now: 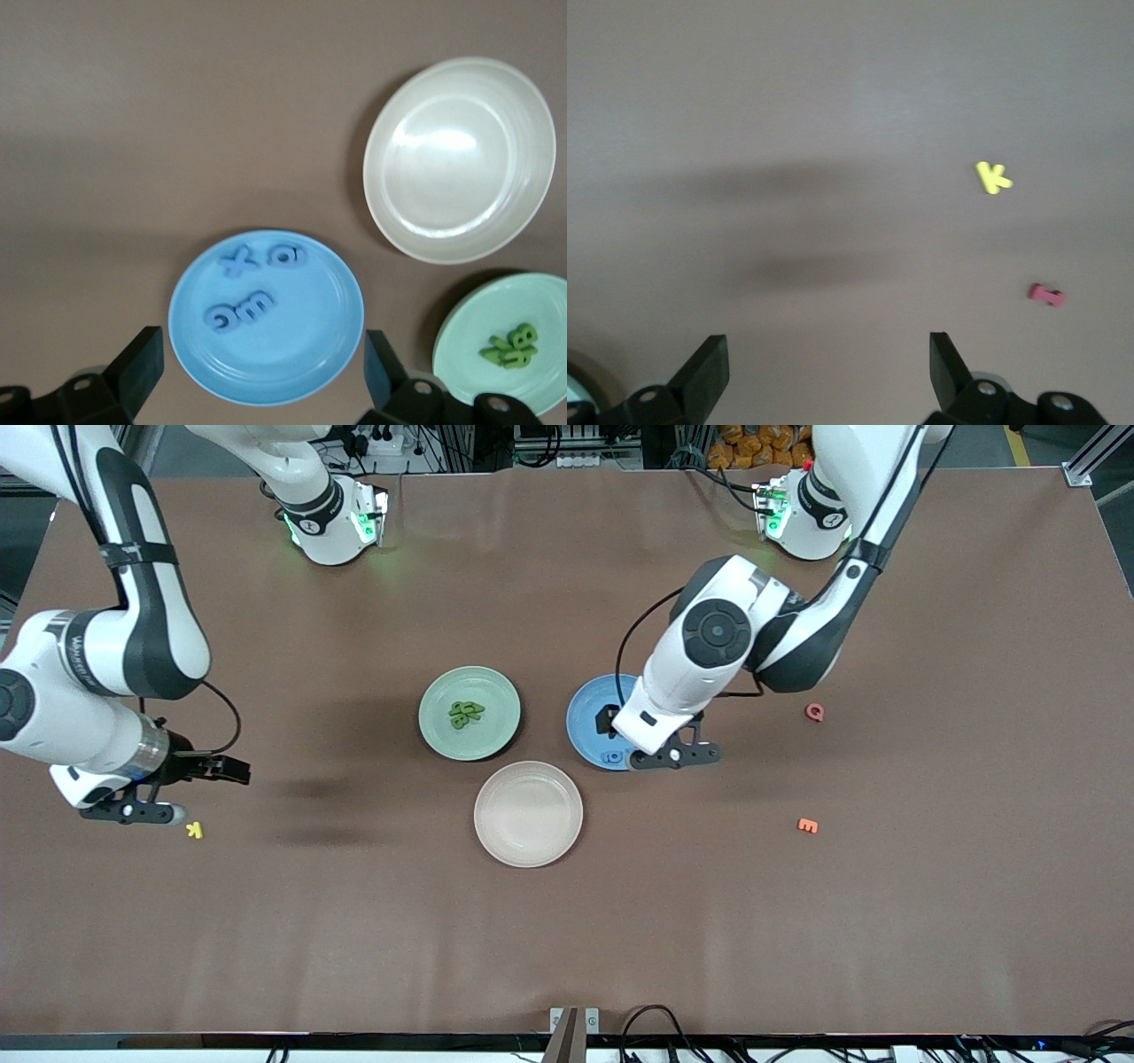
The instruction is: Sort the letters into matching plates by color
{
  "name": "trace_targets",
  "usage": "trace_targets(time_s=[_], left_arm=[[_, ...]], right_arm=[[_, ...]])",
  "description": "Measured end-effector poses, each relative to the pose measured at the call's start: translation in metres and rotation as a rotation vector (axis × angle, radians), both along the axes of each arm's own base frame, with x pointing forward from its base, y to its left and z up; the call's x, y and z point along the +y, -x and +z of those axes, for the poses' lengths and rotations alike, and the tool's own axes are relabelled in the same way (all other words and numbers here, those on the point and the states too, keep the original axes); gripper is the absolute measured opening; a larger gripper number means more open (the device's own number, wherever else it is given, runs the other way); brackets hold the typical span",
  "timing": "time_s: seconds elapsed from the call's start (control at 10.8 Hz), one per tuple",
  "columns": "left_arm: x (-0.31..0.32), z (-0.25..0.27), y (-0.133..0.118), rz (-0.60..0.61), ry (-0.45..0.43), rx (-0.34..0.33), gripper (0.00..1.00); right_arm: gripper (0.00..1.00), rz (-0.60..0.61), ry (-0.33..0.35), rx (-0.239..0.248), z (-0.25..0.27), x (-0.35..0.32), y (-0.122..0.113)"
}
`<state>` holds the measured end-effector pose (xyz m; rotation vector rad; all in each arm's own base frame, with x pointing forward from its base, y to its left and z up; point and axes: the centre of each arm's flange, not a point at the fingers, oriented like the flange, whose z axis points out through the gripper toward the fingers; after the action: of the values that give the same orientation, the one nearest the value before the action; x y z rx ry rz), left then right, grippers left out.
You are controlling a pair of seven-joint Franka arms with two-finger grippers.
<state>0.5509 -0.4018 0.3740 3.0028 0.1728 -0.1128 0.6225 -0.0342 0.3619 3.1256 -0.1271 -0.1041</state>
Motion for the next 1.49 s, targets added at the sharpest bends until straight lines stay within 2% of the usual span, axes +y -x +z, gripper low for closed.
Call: trace_targets(time_s=[0.28, 0.46, 0.74, 0.93, 1.3, 1.49], left_arm=[[0.038, 0.024, -0.025, -0.02, -0.03, -0.066, 1.0], [0.06, 0.046, -0.031, -0.01, -0.061, -0.065, 1.0], [0.093, 0.103, -0.025, -0.059, -0.096, -0.057, 1.0], [0.127, 0.139, -0.025, -0.072, -0.105, -0.079, 1.0], [0.2, 0.18, -0.034, 0.026, -0.141, -0.027, 1.0], [0.234, 0.185, -0.042, 0.072, -0.155, -0.006, 1.0]], right_arm=[[1.0, -0.028, 0.029, 0.012, 0.017, -0.026, -0.003], [1.0, -0.032, 0.038, 0.005, 0.035, -0.031, -0.006], [1.0, -0.047, 0.041, 0.041, 0.1, -0.036, -0.005], [1.0, -0.055, 0.04, 0.022, 0.144, -0.038, 0.005], [1.0, -0.067, 0.034, 0.038, 0.229, -0.037, 0.036], [1.0, -0.067, 0.03, 0.016, 0.264, -0.035, 0.05]])
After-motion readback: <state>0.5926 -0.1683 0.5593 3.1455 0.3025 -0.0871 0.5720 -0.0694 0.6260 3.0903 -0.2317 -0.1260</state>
